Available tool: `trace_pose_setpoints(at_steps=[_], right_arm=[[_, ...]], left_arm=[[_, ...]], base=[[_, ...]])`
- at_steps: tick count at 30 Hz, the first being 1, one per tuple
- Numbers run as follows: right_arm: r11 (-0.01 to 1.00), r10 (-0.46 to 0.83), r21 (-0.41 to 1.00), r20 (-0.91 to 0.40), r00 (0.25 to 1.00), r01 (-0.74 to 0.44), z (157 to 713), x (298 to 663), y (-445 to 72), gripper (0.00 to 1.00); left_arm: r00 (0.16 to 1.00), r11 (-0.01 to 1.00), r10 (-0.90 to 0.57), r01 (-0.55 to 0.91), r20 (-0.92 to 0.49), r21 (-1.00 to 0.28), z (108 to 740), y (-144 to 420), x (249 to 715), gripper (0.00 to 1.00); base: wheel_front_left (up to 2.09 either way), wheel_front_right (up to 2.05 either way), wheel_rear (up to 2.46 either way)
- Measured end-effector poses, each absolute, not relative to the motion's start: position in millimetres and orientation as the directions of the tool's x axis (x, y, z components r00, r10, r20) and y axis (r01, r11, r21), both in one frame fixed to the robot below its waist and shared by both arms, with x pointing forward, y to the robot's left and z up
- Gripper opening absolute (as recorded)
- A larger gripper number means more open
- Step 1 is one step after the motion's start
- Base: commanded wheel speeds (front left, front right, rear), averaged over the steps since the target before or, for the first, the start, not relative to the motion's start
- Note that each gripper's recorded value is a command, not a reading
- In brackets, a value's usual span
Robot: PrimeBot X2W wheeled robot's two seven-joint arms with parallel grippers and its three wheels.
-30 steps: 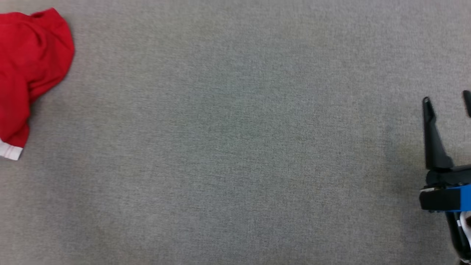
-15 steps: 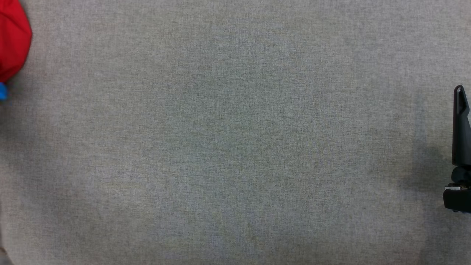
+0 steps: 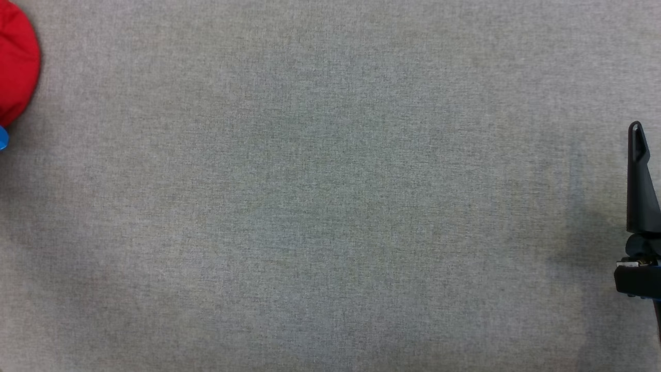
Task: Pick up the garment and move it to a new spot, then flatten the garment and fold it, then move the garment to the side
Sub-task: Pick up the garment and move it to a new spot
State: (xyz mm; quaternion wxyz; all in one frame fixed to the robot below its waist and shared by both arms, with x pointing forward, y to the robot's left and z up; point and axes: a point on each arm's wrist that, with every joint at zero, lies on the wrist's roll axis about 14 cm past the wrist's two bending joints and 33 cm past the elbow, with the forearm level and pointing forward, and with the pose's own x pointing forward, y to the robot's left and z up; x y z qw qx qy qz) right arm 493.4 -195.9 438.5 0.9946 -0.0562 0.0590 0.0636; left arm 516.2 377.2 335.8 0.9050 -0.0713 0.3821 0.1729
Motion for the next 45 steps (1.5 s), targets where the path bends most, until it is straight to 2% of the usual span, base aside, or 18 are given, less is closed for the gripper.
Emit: trace_pose_setpoints(at_steps=[5, 9, 17, 23, 28, 35, 40, 45], right_arm=[[0.988, 0.111, -0.097, -0.102, 0.989, -0.120, 448.7, 488.4, -197.3, 1.00], [0.991, 0.106, -0.079, -0.070, 0.992, -0.111, 460.5, 483.8, -195.2, 1.00], [0.996, 0.076, -0.037, -0.007, 0.997, -0.076, 485.9, 467.9, -198.2, 1.00], [0.999, 0.043, -0.004, 0.033, 0.999, -0.043, 500.6, 450.2, -203.7, 1.00], [1.000, 0.003, 0.022, 0.056, 0.998, -0.004, 507.9, 433.7, -213.1, 1.00], [0.997, -0.051, 0.066, 0.074, 0.996, 0.046, 510.0, 415.6, -225.1, 1.00], [0.993, -0.086, 0.086, 0.079, 0.993, 0.080, 509.6, 406.9, -234.3, 1.00], [0.989, -0.110, 0.104, 0.075, 0.991, 0.102, 506.6, 399.9, -240.2, 1.00]], left_arm=[[0.681, 0.939, 0.263, -0.345, -0.684, 0.017, 349.9, 378.0, 519.5, 0.00], [0.762, 0.951, 0.273, -0.307, -0.587, 0.043, 385.0, 380.9, 535.5, 0.00], [0.948, 0.975, 0.212, -0.189, -0.238, 0.116, 503.7, 361.5, 583.7, 0.00], [0.998, 0.987, 0.060, -0.062, 0.017, 0.148, 586.3, 305.5, 610.9, 0.00], [0.978, 0.979, -0.110, 0.075, 0.179, 0.188, 645.1, 235.0, 626.5, 0.00], [0.878, 0.931, -0.357, 0.306, 0.320, 0.199, 692.6, 115.1, 627.9, 0.00], [0.784, 0.858, -0.513, 0.475, 0.349, 0.194, 704.7, 32.1, 609.1, 0.00], [0.728, 0.785, -0.618, 0.595, 0.297, 0.172, 676.4, -19.1, 586.3, 0.00]], base=[[0.00, 0.00, 0.00], [0.00, 0.00, 0.00], [0.00, 0.00, 0.00], [0.00, 0.00, 0.00], [0.00, 0.00, 0.00], [0.00, 0.00, 0.00], [0.00, 0.00, 0.00], [0.00, 0.00, 0.00]])
